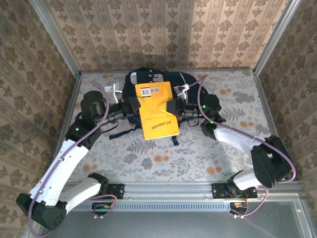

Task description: Pack the student bag

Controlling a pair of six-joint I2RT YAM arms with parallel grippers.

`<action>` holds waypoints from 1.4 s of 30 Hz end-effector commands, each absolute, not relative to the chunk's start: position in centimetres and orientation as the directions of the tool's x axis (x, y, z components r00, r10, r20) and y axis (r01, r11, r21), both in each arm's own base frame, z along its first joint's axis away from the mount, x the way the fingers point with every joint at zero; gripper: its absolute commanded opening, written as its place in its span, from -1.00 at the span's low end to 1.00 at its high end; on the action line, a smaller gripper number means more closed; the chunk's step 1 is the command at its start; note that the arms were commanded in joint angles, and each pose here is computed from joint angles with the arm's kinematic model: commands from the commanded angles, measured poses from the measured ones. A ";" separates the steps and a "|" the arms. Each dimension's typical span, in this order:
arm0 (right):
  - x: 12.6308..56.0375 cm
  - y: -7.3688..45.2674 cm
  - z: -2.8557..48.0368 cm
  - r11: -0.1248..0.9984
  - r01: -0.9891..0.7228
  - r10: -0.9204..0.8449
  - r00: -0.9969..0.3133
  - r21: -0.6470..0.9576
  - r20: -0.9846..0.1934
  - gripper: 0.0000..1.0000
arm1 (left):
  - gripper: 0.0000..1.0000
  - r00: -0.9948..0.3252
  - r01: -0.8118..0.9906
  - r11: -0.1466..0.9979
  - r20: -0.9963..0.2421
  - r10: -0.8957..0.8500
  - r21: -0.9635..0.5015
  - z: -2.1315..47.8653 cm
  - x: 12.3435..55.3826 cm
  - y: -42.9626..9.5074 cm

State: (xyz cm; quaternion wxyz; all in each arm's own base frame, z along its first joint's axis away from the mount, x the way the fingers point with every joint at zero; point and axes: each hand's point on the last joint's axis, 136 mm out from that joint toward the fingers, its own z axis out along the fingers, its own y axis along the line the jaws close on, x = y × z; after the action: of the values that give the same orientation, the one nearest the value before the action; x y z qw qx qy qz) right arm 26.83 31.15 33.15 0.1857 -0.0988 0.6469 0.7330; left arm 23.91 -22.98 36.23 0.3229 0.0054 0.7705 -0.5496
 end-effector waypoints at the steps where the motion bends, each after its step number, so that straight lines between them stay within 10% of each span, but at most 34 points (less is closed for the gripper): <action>1: 26.5 30.3 33.0 -0.057 -0.410 0.165 -0.903 0.911 -0.396 -0.08 | -1.00 -0.762 0.424 0.373 -0.548 -0.346 -0.825 37.2 23.9 -23.0; 5: 26.8 30.0 32.5 -0.041 -0.401 0.179 -0.904 0.915 -0.389 -0.69 | -0.96 -0.785 0.426 0.325 -0.523 -0.332 -0.845 36.6 23.9 -23.8; 8: 27.1 29.9 32.0 -0.012 -0.396 0.187 -0.903 0.918 -0.387 -1.00 | -0.13 -0.813 0.456 0.228 -0.506 -0.287 -0.861 36.7 23.2 -25.3; 11: 27.2 29.8 32.1 -0.014 -0.398 0.187 -0.902 0.917 -0.388 -1.00 | 0.04 -0.818 0.485 0.201 -0.523 -0.241 -0.851 36.5 22.6 -26.3; 23: 28.2 28.6 31.2 0.024 -0.379 0.232 -0.898 0.925 -0.374 -1.00 | -0.95 -0.807 0.531 0.172 -0.557 -0.196 -0.830 35.6 22.0 -27.5; 28: 27.9 27.9 31.1 0.035 -0.415 0.266 -0.873 0.909 -0.409 0.07 | -1.00 -0.764 0.531 0.199 -0.567 -0.306 -0.823 36.2 23.3 -26.4; 42: 24.9 24.7 35.8 -0.202 -0.525 0.523 -0.772 0.827 -0.362 0.50 | -1.00 -0.609 0.500 0.234 -0.530 -0.590 -0.834 39.4 27.9 -23.9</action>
State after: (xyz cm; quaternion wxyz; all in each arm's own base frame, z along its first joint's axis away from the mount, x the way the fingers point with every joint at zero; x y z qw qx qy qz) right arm 26.24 26.25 30.98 0.2815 0.0059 0.6067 0.7434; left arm 27.15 -25.11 34.54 0.3699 -0.0248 0.7084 -0.6006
